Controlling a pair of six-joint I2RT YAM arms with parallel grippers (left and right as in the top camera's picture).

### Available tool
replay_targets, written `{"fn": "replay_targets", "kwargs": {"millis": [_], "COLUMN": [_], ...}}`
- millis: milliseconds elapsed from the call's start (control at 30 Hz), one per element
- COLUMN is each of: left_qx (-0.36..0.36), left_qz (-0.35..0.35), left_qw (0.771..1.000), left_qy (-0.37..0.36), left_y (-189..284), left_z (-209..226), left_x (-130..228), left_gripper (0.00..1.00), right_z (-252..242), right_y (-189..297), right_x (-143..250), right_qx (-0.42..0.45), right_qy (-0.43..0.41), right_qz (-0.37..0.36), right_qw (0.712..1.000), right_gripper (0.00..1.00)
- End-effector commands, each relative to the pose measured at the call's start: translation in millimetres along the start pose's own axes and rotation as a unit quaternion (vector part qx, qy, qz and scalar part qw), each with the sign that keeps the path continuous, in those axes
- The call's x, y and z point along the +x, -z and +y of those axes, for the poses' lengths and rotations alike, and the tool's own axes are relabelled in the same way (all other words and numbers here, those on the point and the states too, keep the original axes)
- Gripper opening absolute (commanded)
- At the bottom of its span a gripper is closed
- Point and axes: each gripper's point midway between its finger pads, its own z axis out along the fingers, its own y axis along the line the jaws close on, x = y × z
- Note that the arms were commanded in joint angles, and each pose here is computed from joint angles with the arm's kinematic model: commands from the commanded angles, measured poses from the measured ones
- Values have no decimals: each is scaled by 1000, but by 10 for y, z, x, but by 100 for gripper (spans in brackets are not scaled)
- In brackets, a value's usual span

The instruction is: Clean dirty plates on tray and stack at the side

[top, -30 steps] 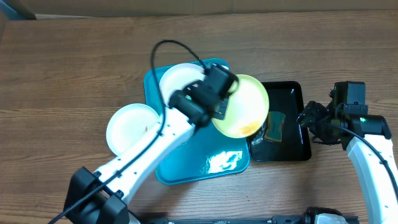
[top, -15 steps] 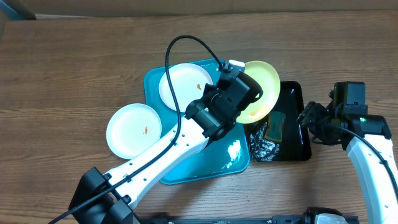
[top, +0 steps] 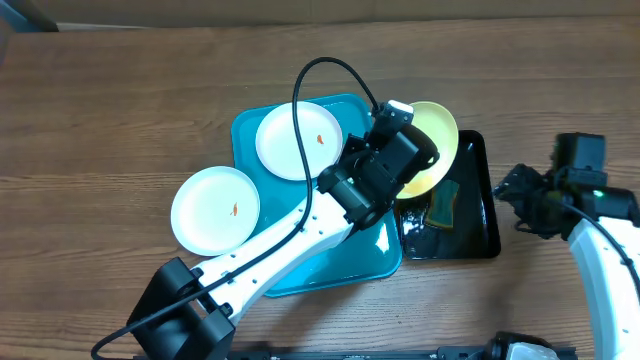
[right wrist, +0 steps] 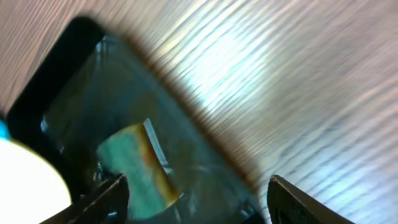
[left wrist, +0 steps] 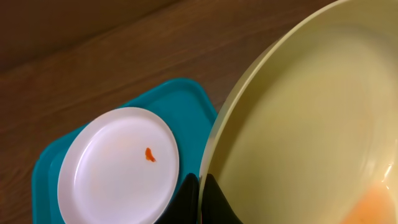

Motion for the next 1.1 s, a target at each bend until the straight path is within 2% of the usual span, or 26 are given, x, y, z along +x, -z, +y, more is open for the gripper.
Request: {"fn": "replay_targets", "kwargs": {"millis": [0, 367, 1067], "left_qx": [-15, -55, -119], "left_qz": [-38, -89, -134], "left_qw": [999, 986, 964], "left_qy": [-26, -132, -195], "left_y": [67, 307, 640], "left_z": [-31, -208, -337], "left_x": [-211, -360, -467], "left_gripper": [4, 4, 4], "right_z": [-123, -215, -217], "right_y": [83, 98, 96], "right_x": [-177, -224, -220], "right_qx": [-12, -16, -16], "right_qy": [-53, -70, -68], "right_qz": [-13, -12, -11], "right_qw": [998, 997, 998], "right_gripper": [73, 73, 73]}}
